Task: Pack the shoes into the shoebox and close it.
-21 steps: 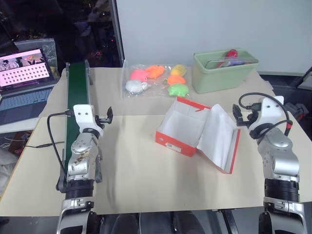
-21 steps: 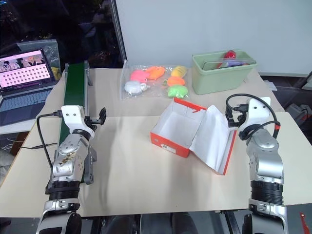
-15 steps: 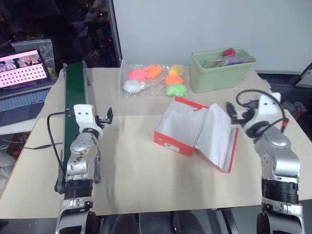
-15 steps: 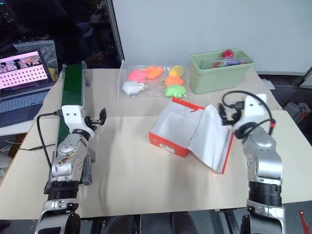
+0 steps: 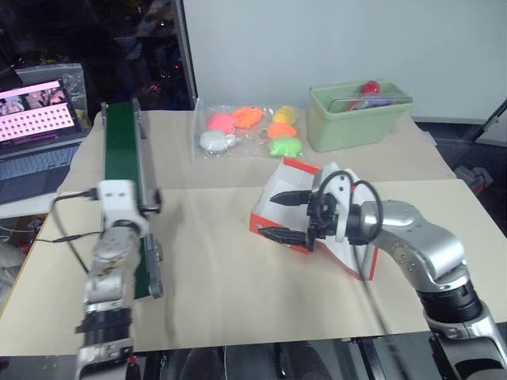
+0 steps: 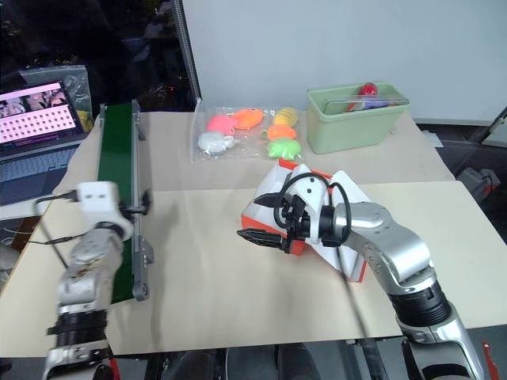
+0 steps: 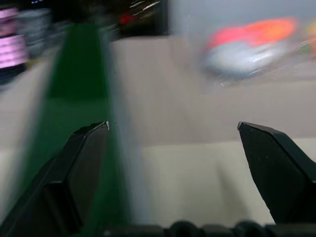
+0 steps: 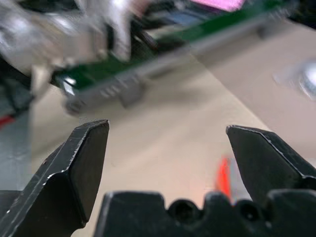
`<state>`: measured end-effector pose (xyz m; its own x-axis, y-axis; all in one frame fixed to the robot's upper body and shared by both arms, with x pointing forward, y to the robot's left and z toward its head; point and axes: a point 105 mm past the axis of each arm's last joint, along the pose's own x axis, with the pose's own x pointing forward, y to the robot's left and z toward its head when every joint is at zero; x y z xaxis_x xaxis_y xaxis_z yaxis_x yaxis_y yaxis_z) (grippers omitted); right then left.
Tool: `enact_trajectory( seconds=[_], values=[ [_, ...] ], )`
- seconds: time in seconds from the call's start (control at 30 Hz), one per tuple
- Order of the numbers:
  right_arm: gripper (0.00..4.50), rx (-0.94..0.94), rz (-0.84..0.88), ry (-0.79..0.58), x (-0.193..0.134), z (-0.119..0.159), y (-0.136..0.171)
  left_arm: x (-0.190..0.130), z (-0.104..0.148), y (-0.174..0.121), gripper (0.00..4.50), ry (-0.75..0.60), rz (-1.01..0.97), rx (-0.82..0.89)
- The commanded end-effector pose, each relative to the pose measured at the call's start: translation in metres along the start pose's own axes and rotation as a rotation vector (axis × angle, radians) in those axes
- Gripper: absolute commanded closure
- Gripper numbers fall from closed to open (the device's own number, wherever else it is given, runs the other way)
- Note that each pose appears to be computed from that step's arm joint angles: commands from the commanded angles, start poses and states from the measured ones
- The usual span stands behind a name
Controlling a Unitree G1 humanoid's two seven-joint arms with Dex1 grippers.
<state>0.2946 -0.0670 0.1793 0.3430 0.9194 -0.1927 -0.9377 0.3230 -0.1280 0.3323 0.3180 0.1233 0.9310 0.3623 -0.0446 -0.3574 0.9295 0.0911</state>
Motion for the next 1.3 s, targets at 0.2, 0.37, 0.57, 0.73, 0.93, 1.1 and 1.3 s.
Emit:
enact_trajectory(
  seconds=[0.2,0.37,0.57,0.73,0.93,1.1,1.3],
  values=[
    [0.03,-0.046,0.016,-0.059,0.004,0.01,0.005,-0.025,0.007,0.018,0.0,0.005,0.046,0.071],
    [0.03,-0.041,-0.003,-0.061,0.006,0.007,0.001,-0.027,0.011,0.006,0.0,-0.012,0.019,0.041],
    [0.03,-0.031,-0.03,-0.069,0.009,0.006,-0.001,-0.024,0.018,-0.007,0.0,-0.031,-0.028,0.035],
    [0.03,-0.015,-0.038,-0.084,0.009,0.005,-0.002,-0.019,0.019,-0.023,0.0,-0.03,-0.074,0.038],
    [0.03,-0.016,-0.077,-0.082,0.012,0.001,-0.007,-0.012,0.024,-0.037,0.0,0.002,-0.099,-0.006],
    [0.03,-0.014,-0.095,-0.077,0.01,-0.002,-0.008,-0.006,0.033,-0.033,0.0,0.032,-0.053,-0.041],
    [0.03,-0.011,-0.108,-0.075,0.009,-0.003,-0.008,-0.001,0.052,-0.031,0.0,0.103,-0.004,-0.055]
  ],
)
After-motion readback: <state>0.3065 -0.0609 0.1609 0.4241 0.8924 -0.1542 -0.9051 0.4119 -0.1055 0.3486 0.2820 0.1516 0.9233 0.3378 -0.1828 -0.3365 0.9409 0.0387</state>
